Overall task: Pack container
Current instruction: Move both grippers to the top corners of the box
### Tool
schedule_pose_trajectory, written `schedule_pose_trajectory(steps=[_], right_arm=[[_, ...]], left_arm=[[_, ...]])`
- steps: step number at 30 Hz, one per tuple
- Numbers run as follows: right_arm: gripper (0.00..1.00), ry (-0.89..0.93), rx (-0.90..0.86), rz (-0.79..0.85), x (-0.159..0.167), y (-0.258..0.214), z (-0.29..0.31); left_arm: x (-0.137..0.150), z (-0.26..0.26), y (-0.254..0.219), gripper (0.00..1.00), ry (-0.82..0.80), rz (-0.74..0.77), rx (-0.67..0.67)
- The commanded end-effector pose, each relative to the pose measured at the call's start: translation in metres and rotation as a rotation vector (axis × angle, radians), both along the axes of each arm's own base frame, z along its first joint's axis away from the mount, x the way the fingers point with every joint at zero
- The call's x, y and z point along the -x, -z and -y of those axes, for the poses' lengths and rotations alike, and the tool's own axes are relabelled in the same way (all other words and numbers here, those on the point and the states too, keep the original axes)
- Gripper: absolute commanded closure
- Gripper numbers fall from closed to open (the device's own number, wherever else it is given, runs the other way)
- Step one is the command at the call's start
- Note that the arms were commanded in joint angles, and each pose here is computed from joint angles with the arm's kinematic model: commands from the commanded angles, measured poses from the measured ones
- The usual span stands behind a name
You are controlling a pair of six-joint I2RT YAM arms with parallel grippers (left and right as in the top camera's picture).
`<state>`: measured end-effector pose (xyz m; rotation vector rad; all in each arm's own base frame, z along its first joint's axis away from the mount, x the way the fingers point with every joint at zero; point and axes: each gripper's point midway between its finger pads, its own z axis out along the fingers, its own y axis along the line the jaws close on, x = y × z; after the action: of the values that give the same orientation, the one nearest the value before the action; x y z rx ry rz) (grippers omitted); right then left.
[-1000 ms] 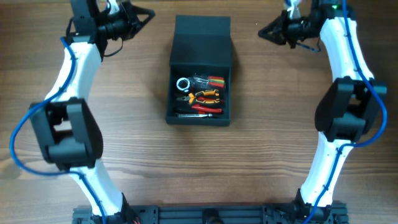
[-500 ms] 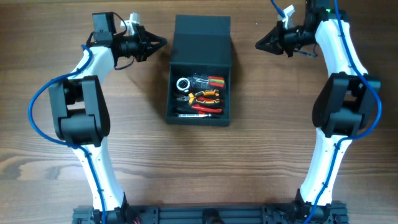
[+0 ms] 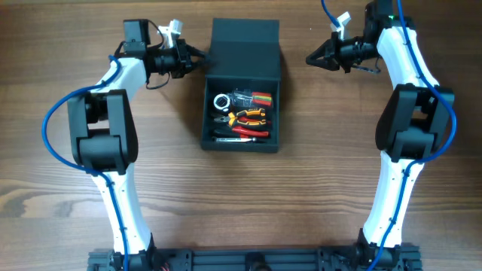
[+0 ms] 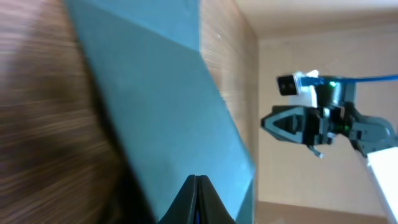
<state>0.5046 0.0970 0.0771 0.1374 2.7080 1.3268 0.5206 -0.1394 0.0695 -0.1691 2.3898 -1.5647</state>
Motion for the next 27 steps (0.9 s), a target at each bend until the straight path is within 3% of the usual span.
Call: schedule_pose_trajectory(steps=[1, 15, 27], right_arm=[[0.96, -0.023, -0.029, 0.023, -0.002, 0.003, -0.004], [0.96, -0.052, -0.012, 0.076, -0.008, 0.004, -0.014], [0.96, -0.042, -0.042, -0.029, -0.002, 0.043, -0.018]], left_arm=[[-0.006, -0.026, 0.022, 0.96, -0.074, -0.029, -0.099], [0.004, -0.029, 0.036, 0.96, -0.055, -0.051, -0.157], [0.008, -0.013, 0.044, 0.96, -0.03, -0.06, -0.18]])
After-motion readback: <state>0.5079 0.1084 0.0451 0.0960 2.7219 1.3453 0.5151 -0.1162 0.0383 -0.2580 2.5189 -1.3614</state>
